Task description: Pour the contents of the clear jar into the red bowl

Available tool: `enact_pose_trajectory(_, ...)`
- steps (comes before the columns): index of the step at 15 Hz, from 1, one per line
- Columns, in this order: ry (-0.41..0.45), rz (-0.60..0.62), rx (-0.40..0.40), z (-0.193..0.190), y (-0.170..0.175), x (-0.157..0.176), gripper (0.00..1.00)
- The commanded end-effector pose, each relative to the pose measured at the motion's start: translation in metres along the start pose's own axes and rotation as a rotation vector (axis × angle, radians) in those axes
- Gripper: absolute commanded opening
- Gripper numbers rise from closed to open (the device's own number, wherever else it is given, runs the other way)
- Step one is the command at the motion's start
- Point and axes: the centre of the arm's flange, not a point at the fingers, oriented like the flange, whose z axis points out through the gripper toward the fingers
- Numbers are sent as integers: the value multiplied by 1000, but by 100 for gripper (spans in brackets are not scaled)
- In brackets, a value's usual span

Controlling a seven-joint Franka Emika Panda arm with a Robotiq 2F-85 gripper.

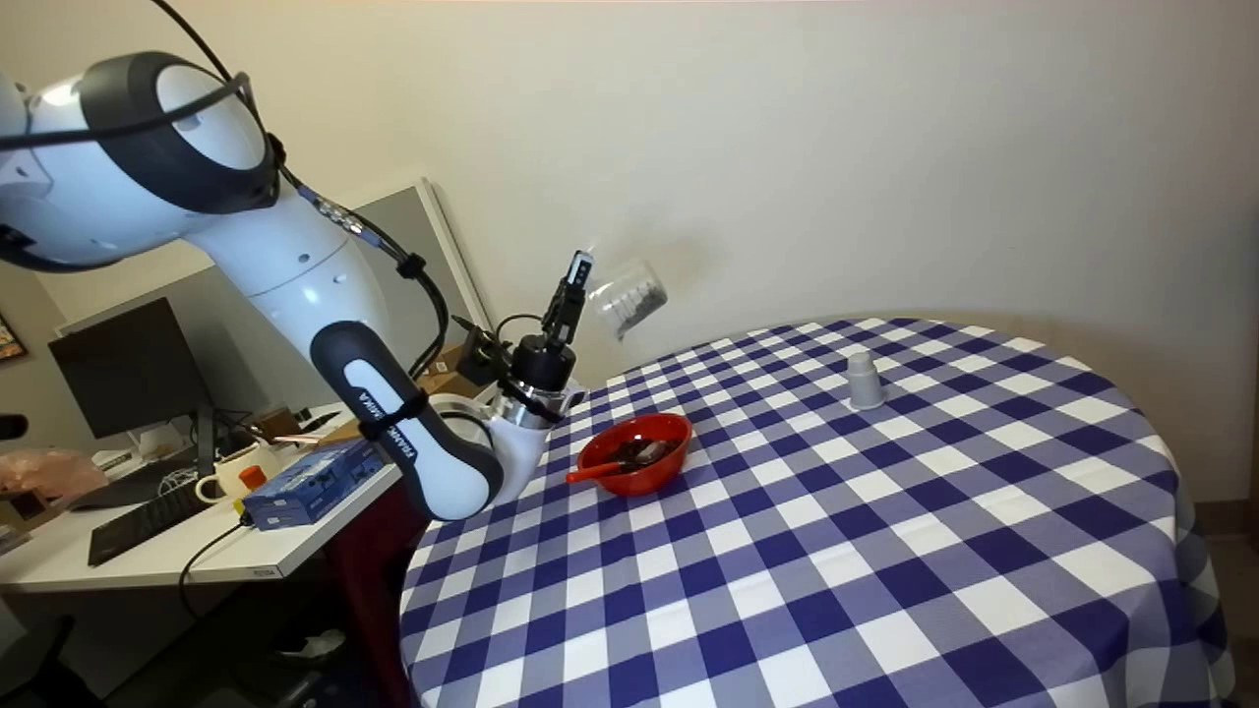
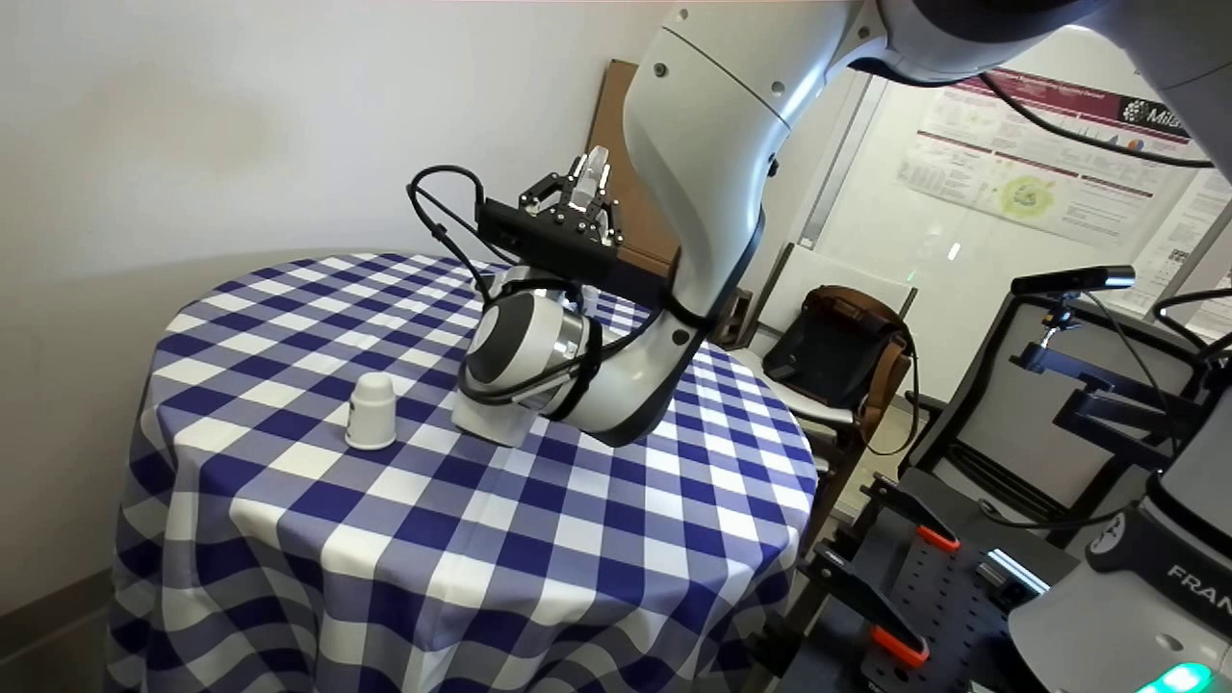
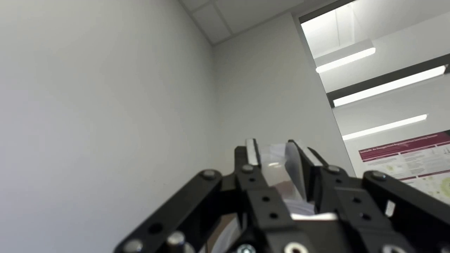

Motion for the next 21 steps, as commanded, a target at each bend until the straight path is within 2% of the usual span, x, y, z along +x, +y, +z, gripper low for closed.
enact_pose_trajectory(1,-54,25,-29,4,-4,-6,7)
enact_pose_trajectory(21,-155,94,-77,13,-1,-6,7)
